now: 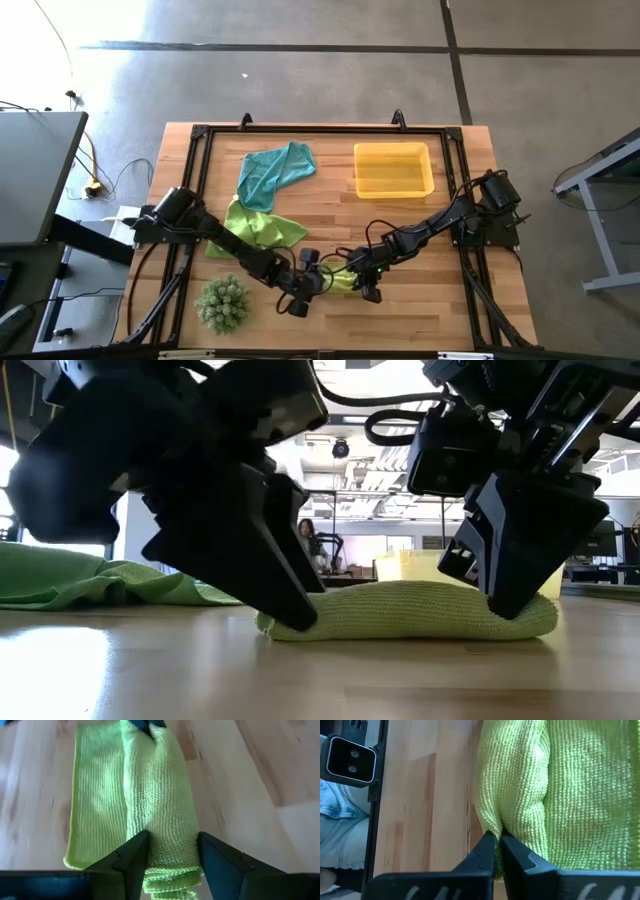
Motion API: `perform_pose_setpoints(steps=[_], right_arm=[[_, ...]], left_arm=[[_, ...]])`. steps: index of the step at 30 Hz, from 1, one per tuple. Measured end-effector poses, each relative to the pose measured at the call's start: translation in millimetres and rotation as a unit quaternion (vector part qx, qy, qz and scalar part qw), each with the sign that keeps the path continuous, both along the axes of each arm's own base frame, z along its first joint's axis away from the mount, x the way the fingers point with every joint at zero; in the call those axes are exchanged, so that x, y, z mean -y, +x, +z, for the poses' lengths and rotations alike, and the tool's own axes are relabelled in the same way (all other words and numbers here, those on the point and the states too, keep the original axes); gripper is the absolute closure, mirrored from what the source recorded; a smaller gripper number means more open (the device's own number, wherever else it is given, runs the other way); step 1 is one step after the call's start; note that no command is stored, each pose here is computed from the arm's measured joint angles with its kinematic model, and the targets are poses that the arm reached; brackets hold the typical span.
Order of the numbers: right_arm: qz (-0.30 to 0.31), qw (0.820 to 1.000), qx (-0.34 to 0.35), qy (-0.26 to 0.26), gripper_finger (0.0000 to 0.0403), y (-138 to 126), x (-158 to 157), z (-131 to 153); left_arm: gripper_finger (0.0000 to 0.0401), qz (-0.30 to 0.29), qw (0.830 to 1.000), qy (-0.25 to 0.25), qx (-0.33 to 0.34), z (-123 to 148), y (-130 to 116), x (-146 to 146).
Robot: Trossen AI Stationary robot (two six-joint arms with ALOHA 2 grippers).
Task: Roll microfiber towels into tight, uniform cylinder then place into a basket
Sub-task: Roll the light green towel
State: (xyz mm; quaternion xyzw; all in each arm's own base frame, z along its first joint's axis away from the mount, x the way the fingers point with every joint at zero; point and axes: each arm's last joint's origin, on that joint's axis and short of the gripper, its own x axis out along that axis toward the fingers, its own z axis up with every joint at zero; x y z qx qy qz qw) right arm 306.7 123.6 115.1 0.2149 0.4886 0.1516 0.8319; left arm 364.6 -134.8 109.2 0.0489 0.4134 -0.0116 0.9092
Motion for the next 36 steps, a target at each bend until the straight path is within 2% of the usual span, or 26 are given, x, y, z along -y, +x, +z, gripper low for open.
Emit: perform_pose_setpoints(steps=[4, 9, 13, 16, 19, 21, 23, 27, 32, 36], right_arm=[[-0.005, 1.000, 0.003, 0.000, 0.0380, 0.1, 0.2, 2.1], [0.007, 1.000, 0.028, -0.008, 0.0336, -1.2, 1.3, 14.0], [0.020, 0.997, 0.066, -0.024, 0.0300, -4.9, 2.5, 33.7], [0.047, 0.991, 0.114, -0.059, 0.0283, -11.0, -1.5, 50.5], [0.088, 0.975, 0.168, -0.113, 0.0278, -19.2, -13.3, 62.5], [0.123, 0.959, 0.197, -0.161, 0.0277, -24.7, -24.0, 63.6], [0.149, 0.943, 0.212, -0.208, 0.0277, -30.1, -34.9, 60.3], [0.159, 0.921, 0.216, -0.282, 0.0277, -36.2, -50.4, 47.0], [0.148, 0.911, 0.202, -0.328, 0.0277, -35.3, -57.3, 27.0], [0.149, 0.909, 0.191, -0.339, 0.0277, -32.9, -58.2, 14.7]], left_arm=[[0.0260, 0.051, 0.998, -0.042, -0.013, -2.4, -1.3, -0.7], [0.0317, 0.095, 0.990, -0.096, -0.037, -4.4, -4.0, -1.3], [0.0365, 0.111, 0.979, -0.159, -0.059, -4.7, -4.2, -1.0], [0.0385, 0.120, 0.966, -0.215, -0.079, -4.5, -3.2, -2.2], [0.0389, 0.152, 0.949, -0.260, -0.093, -4.6, -0.2, -10.8], [0.0387, 0.172, 0.941, -0.277, -0.096, -4.6, 1.7, -16.5], [0.0386, 0.182, 0.934, -0.290, -0.100, -4.7, 3.6, -22.7], [0.0386, 0.183, 0.926, -0.311, -0.108, -5.0, 6.2, -31.2], [0.0386, 0.181, 0.921, -0.326, -0.109, -5.3, 8.6, -38.3], [0.0386, 0.185, 0.920, -0.330, -0.106, -5.4, 9.9, -42.1]])
